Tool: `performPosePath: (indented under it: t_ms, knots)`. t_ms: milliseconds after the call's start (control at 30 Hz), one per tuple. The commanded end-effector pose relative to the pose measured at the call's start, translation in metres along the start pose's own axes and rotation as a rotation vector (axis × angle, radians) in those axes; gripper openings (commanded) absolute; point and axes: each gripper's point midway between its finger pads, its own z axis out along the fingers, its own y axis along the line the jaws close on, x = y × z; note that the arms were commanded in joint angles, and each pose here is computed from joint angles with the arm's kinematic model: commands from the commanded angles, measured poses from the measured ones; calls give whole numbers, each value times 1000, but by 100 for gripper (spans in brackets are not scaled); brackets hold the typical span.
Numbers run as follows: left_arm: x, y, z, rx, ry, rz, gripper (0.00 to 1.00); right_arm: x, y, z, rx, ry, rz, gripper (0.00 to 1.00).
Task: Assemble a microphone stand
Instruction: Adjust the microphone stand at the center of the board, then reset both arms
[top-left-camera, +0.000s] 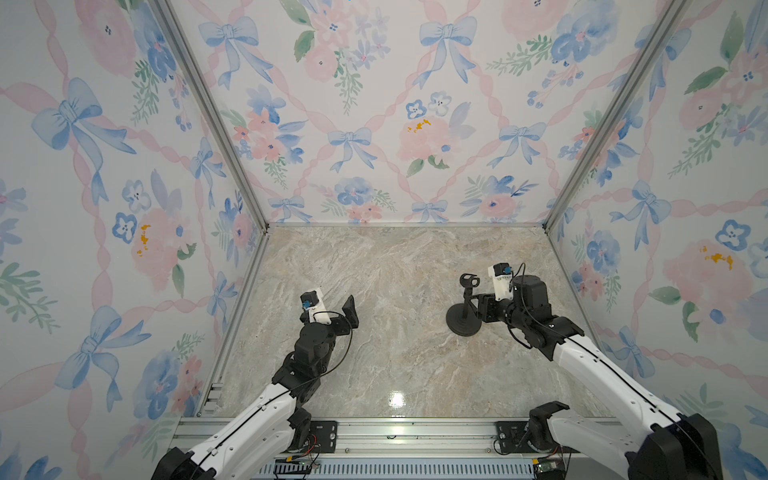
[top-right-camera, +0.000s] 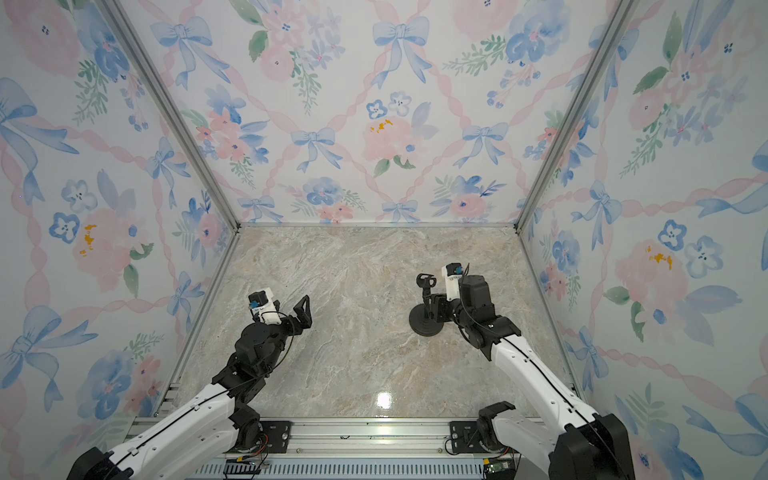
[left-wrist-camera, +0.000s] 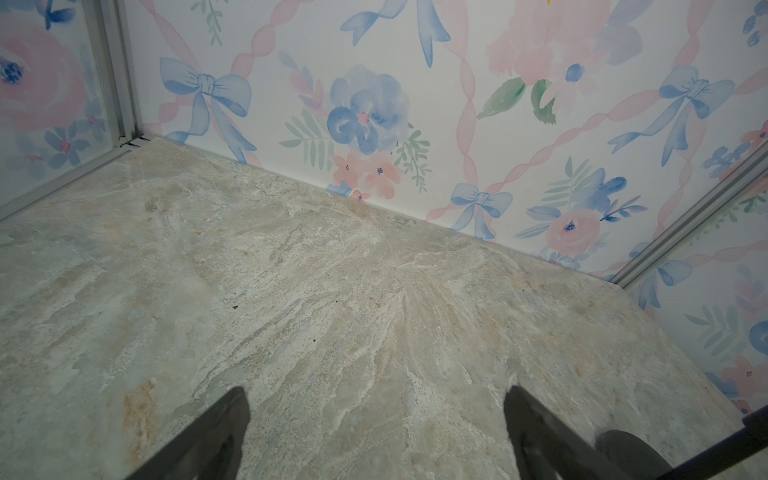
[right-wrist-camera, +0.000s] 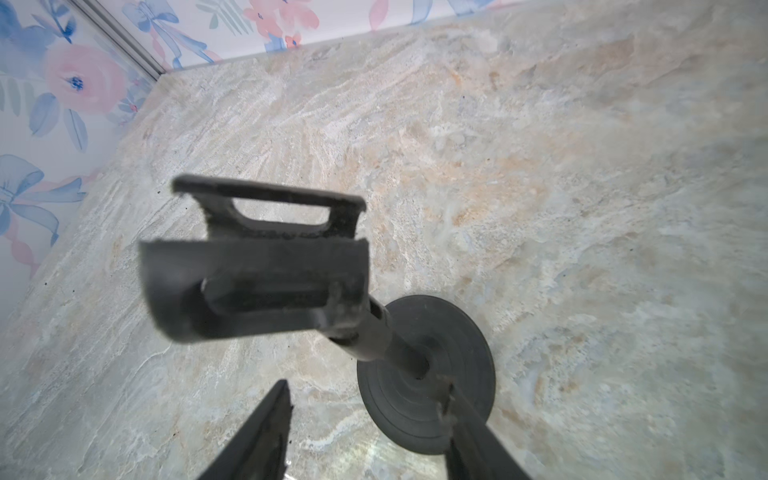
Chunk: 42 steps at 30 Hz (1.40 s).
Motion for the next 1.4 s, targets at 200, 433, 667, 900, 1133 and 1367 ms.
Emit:
performPosePath:
  t_ms: [200, 433, 667, 900, 1133, 1367]
  knots:
    - [-17, 12, -3, -116, -63, 355, 98, -11, -61, -34, 289, -392, -86, 98]
    - [17, 27, 12, -104, -46, 670, 98, -14, -113, -49, 517, -542, -206, 99]
    - [17, 42, 48, 4, -60, 471, 98, -7, -148, -15, 548, -573, -157, 99]
    - [12, 59, 60, 0, -93, 449, 98, 1, -162, 16, 517, -557, -131, 99]
    - [18, 70, 63, 10, -105, 406, 98, 1, -171, 17, 555, -530, -101, 99]
    - [13, 85, 69, -80, -102, 366, 98, -6, -175, 34, 559, -443, -101, 99]
